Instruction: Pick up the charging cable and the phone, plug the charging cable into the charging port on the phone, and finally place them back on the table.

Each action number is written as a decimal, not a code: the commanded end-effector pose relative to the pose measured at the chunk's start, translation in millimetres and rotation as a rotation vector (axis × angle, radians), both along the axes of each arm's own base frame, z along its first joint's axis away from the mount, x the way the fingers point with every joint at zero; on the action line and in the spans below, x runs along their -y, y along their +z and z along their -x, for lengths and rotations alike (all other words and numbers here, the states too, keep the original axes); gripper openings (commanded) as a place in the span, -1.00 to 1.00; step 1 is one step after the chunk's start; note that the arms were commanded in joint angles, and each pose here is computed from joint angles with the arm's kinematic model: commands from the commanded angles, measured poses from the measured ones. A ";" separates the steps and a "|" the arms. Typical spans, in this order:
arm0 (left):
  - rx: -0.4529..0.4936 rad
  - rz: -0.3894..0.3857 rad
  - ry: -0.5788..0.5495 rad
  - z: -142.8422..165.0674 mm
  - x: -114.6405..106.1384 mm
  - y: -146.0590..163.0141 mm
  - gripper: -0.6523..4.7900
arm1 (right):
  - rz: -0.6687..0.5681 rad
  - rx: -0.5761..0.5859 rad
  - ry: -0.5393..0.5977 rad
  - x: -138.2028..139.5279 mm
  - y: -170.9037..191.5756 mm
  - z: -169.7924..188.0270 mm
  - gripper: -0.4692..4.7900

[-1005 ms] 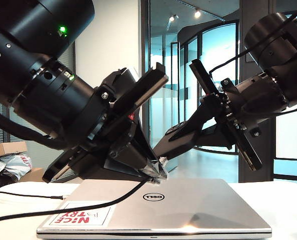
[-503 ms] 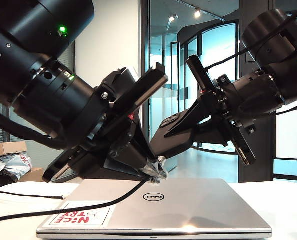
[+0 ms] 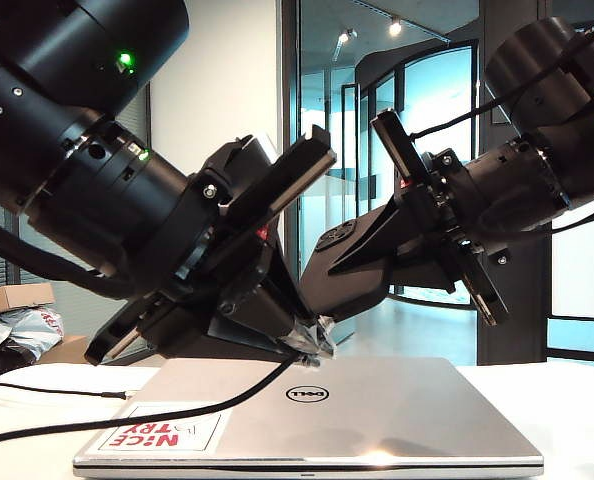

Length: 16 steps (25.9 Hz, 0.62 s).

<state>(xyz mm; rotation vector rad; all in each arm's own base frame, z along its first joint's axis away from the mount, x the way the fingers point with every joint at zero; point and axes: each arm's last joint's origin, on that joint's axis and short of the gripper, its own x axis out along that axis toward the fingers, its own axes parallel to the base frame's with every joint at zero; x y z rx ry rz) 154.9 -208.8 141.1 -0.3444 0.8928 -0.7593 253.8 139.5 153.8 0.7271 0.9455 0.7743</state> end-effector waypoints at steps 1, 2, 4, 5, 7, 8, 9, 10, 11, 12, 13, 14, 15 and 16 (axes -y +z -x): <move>0.029 0.028 0.007 -1.9 1.5 4.0 -0.78 | -0.051 -0.002 0.008 -2.6 6.8 -0.6 -0.84; 0.029 0.028 0.007 -1.9 1.5 4.0 -0.78 | -0.063 -0.028 0.002 -2.6 6.8 -0.4 -0.84; 0.028 0.028 0.007 -1.9 1.5 4.0 -0.78 | -0.079 -0.060 -0.001 -2.8 6.7 -0.1 -0.84; 0.029 0.029 0.007 -1.9 1.5 4.0 -0.78 | -0.079 -0.060 -0.001 -2.7 6.7 -0.1 -0.84; 0.030 0.030 0.007 -2.0 1.6 4.2 -0.78 | -0.078 -0.060 -0.002 -2.7 6.7 -0.1 -0.84; 0.031 0.031 0.007 -2.0 1.6 4.3 -0.78 | -0.077 -0.059 -0.004 -2.7 6.7 -0.2 -0.84; 0.031 0.032 0.007 -2.0 1.6 4.4 -0.78 | -0.075 -0.058 -0.009 -2.6 6.7 -0.3 -0.84; 0.031 0.032 0.007 -2.0 1.6 4.4 -0.78 | -0.073 -0.056 -0.015 -2.5 6.6 -0.5 -0.84; 0.030 0.031 0.007 -2.0 1.6 4.3 -0.78 | -0.070 -0.054 -0.021 -2.4 6.5 -0.6 -0.84; 0.030 0.030 0.007 -2.0 1.6 4.2 -0.78 | -0.070 -0.053 -0.025 -1.8 6.6 -1.1 -0.84; 0.029 0.029 0.007 -1.9 1.5 4.1 -0.78 | -0.070 -0.052 -0.028 -1.2 6.7 -1.5 -0.84; 0.029 0.029 0.007 -1.9 1.5 4.0 -0.78 | -0.070 -0.052 -0.032 0.1 6.7 -2.1 -0.84; 0.029 0.028 0.007 -1.9 1.5 4.0 -0.78 | -0.070 -0.052 -0.037 1.6 6.6 -2.9 -0.84; 0.029 0.029 0.007 -1.9 1.5 4.0 -0.78 | -0.071 -0.052 -0.042 2.8 6.6 -3.6 -0.84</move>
